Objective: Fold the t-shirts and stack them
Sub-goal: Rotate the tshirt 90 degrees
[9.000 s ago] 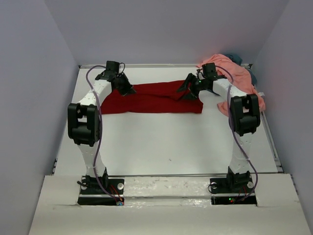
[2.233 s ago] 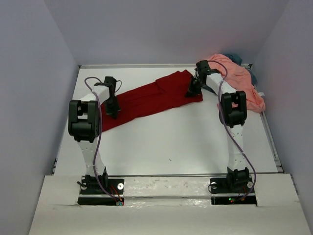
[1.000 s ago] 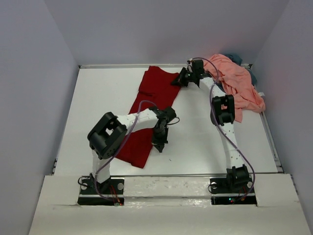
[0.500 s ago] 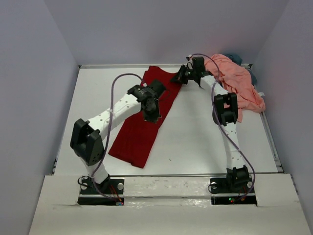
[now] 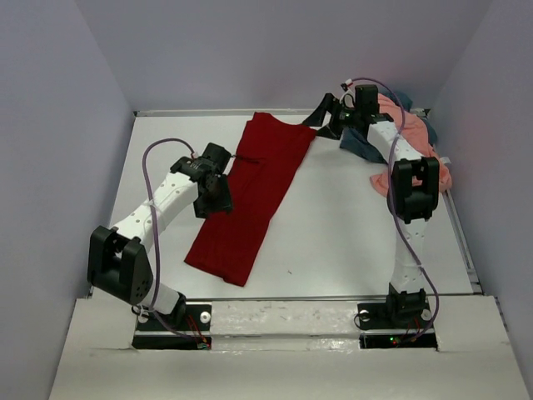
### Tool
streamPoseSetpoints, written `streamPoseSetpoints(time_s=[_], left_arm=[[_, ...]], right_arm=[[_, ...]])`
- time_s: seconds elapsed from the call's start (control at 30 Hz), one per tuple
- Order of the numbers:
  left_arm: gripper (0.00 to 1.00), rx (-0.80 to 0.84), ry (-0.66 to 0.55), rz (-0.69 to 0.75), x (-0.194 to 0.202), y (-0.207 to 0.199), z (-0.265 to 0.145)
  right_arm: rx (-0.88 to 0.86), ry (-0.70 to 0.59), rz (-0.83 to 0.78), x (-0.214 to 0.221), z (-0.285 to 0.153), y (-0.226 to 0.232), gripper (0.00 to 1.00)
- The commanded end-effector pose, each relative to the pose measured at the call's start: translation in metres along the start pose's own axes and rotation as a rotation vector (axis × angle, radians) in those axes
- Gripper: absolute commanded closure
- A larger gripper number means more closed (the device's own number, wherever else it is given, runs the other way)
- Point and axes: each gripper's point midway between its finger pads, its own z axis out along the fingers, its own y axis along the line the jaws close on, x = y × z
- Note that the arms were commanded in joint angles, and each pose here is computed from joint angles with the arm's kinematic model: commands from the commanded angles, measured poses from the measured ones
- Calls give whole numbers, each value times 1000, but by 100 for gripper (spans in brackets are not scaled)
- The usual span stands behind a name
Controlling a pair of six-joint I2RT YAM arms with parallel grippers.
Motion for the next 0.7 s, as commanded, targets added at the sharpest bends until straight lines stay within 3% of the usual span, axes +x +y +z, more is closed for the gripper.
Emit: streamPoseSetpoints(time_s=[0.0, 0.2, 0.67], left_arm=[[36, 11, -41, 13, -6, 18, 9], [16, -29, -23, 22, -1, 36, 29], [16, -17, 42, 15, 20, 60, 64]], right_arm=[[21, 36, 20, 19, -9, -3, 9], [85, 92, 90, 46, 1, -38, 9], [151, 160, 150, 81, 22, -90, 11]])
